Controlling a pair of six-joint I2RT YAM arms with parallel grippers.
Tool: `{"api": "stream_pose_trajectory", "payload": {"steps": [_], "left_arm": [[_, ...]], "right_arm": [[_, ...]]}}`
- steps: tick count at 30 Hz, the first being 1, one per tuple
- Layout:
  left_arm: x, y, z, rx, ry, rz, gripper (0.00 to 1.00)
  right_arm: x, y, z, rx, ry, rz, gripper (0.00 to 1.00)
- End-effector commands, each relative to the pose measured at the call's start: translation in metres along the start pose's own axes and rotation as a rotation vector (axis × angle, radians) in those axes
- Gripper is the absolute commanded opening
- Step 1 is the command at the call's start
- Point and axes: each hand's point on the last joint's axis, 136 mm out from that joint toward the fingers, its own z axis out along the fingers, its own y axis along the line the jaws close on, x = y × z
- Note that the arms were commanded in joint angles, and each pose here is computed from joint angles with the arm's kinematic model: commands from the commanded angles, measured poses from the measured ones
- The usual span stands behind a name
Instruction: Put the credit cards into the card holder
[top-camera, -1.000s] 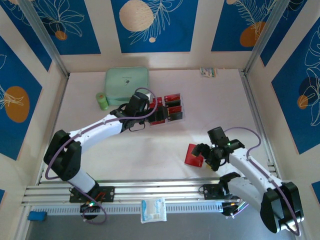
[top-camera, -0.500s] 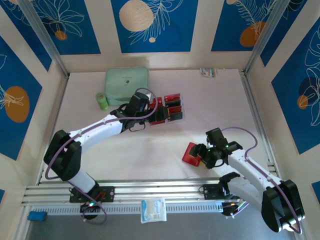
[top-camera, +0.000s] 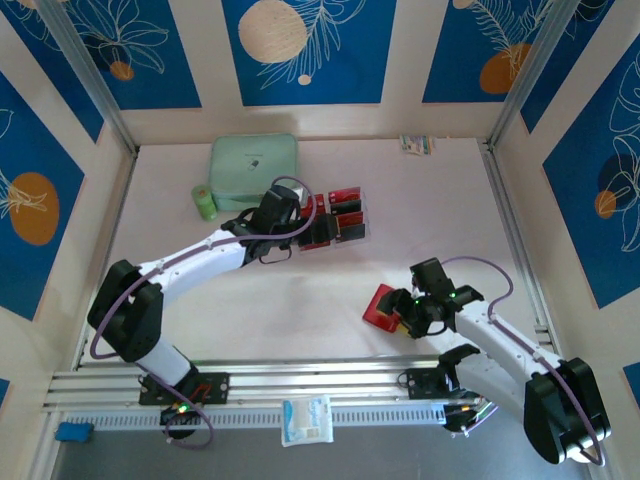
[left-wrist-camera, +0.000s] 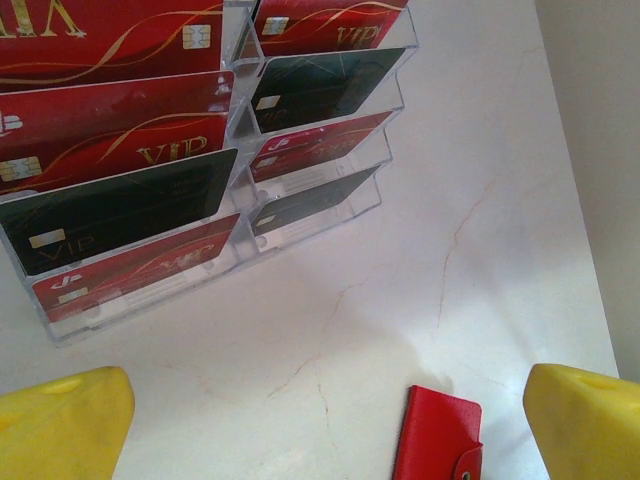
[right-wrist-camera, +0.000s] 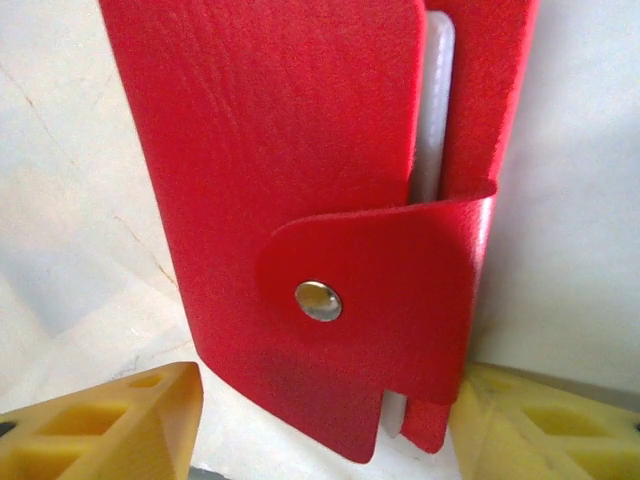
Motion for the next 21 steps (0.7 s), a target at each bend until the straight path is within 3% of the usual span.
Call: {"api": "stream_pose_trajectory", "payload": {"steps": [1,5,7,10,14,21], "left_arm": [[0.007,0.002,0.004,-0.012,0.007,-0.005,1.00],[0.009,0.002,0.004,-0.014,0.010,-0.005,1.00],[0.009,0.001,0.003,-0.014,0.009,-0.003,1.00],[0.009,0.003,0.001,-0.020,0.007,-0.002,1.00],[0.009,0.004,-0.004,-0.026,-0.002,0.001,1.00],[0.002,0.016,-0.025,-0.063,-0.032,0.007,1.00]], "right_arm": [[0.006,-0.004,0.006,-0.011,0.026,0.024,0.59],[0.004,-0.006,0.011,-0.018,0.011,0.042,0.48],[0.003,-0.006,0.013,-0.026,0.005,0.048,0.35],[0.001,-0.003,0.013,-0.052,-0.007,0.042,0.00],[-0.001,0.016,0.000,-0.121,-0.018,-0.029,0.00],[-0.001,0.087,-0.046,-0.355,-0.018,-0.238,0.00]]}}
